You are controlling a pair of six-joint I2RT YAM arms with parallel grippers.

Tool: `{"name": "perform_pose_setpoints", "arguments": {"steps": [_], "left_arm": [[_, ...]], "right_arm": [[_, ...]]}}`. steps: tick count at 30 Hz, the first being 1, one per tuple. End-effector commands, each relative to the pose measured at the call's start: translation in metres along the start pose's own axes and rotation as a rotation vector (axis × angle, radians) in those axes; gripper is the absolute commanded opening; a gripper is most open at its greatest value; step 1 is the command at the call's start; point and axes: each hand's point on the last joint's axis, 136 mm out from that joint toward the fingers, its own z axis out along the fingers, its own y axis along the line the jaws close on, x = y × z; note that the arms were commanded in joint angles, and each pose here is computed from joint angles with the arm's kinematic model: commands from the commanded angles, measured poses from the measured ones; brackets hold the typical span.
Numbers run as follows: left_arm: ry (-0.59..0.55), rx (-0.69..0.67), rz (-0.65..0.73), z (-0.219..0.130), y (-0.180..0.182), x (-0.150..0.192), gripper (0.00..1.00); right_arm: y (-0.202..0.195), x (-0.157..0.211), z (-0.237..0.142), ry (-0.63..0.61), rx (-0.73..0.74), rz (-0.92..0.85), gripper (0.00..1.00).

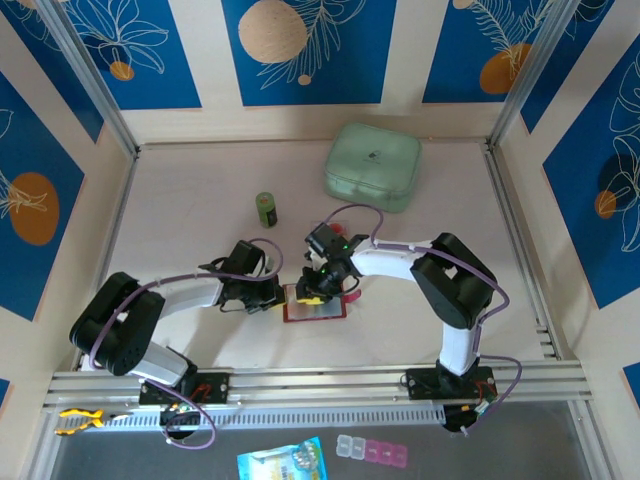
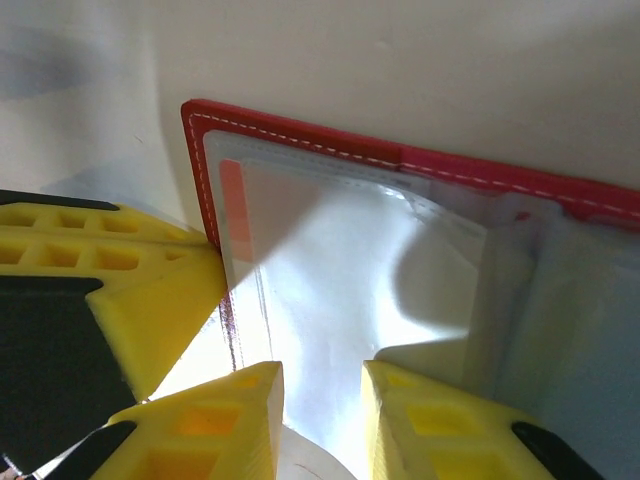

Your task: Take the credit cards out of the card holder

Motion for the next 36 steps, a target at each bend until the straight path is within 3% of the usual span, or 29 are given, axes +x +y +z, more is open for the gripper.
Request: {"name": "perform_pose_setpoints", "arguments": {"steps": [1,12,26,36], "left_arm": [[0.023,-0.063,-0.004,0.0,0.012,0.007,0.0],[0.008,-0.049,0.009,-0.005,0.003,0.002,0.0],[0.015,-0.036,0.011,-0.001,0.001,0.001,0.0],[0.02,-0.065,0.014,-0.002,0.006,0.002,0.0]], "right_arm": [[-0.01,0.005,-0.009,0.004,0.016,0.011,0.28],[-0.017,0.005,-0.015,-0.003,-0.027,0.023,0.25],[0.025,0.0,-0.012,-0.001,-0.106,-0.047,0.26],[0.008,-0.002,0.006,0.036,-0.019,-0.024,0.25]]}}
